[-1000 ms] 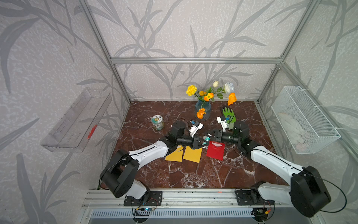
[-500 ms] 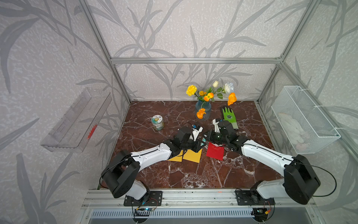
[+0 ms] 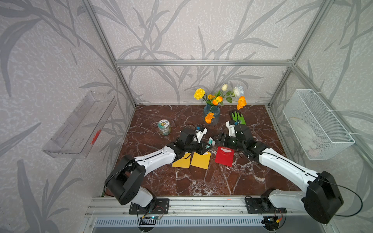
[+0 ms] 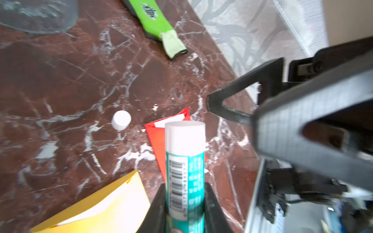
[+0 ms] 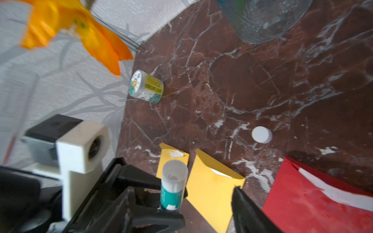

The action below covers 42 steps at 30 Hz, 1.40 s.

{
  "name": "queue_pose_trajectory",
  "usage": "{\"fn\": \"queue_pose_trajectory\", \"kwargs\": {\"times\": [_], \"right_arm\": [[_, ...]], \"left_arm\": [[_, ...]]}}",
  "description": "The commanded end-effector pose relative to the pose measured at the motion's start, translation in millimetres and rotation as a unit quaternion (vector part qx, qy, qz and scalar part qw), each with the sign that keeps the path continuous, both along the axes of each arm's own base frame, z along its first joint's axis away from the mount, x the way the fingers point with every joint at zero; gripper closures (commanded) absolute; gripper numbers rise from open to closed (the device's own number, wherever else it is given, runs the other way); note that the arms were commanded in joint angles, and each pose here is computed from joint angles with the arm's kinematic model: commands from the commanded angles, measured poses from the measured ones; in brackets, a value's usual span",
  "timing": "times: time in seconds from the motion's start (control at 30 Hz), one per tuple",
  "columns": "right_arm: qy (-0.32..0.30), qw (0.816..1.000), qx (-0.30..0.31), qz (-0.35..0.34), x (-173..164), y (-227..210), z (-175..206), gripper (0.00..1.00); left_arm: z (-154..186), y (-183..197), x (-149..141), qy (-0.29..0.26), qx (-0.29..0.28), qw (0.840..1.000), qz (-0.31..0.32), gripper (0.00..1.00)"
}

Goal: Seal the envelope with a glue stick
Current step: Unscrew the glue stick.

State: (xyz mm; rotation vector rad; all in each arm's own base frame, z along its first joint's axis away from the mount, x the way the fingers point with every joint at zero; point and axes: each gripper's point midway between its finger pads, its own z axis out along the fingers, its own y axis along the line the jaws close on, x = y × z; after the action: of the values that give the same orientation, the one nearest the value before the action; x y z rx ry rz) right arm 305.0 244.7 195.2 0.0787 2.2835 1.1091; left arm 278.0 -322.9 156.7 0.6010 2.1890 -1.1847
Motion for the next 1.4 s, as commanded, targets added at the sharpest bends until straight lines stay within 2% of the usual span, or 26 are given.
{"fn": "queue_pose_trajectory", "kwargs": {"times": [0.0,0.1,0.23,0.4,0.67,0.8,0.97,1.1,1.2,1.27,1.37], "right_arm": [[-0.033,0.995,0.06,0.077,-18,7,23,0.17],[-0.048,0.989,0.111,0.085,-19,2,33,0.17],[-0.057,0.981,0.146,0.112,-23,9,44,0.23],[-0.057,0.974,0.171,0.135,-24,17,50,0.43],[-0.044,0.975,0.171,0.136,-22,19,42,0.8],[-0.035,0.979,0.161,0.124,-19,17,36,0.91],[0.008,0.994,0.094,0.057,-4,6,4,1.0],[0.043,0.998,-0.019,-0.033,10,-9,-33,1.0],[0.062,0.985,-0.114,-0.116,15,-23,-56,1.0],[0.05,0.97,-0.174,-0.162,17,-29,-57,1.0],[0.035,0.96,-0.21,-0.183,20,-24,-46,1.0]], "left_arm": [[46,-11,-24,-0.004,-0.09,0.993,-0.073,1.0],[53,-13,-32,0.002,-0.105,0.99,-0.096,1.0],[61,-15,-39,0.009,-0.127,0.985,-0.118,1.0],[59,-15,-39,0.015,-0.13,0.984,-0.117,1.0],[58,-16,-37,0.015,-0.127,0.986,-0.111,1.0],[53,-15,-36,0.016,-0.118,0.987,-0.11,1.0],[33,-8,-25,-0.013,-0.048,0.997,-0.066,1.0],[15,0,-8,-0.051,0.022,0.998,0.001,1.0],[1,13,12,-0.058,0.065,0.993,0.073,1.0],[-9,22,26,-0.06,0.09,0.987,0.121,1.0],[-19,29,35,-0.062,0.127,0.979,0.145,1.0]]}}
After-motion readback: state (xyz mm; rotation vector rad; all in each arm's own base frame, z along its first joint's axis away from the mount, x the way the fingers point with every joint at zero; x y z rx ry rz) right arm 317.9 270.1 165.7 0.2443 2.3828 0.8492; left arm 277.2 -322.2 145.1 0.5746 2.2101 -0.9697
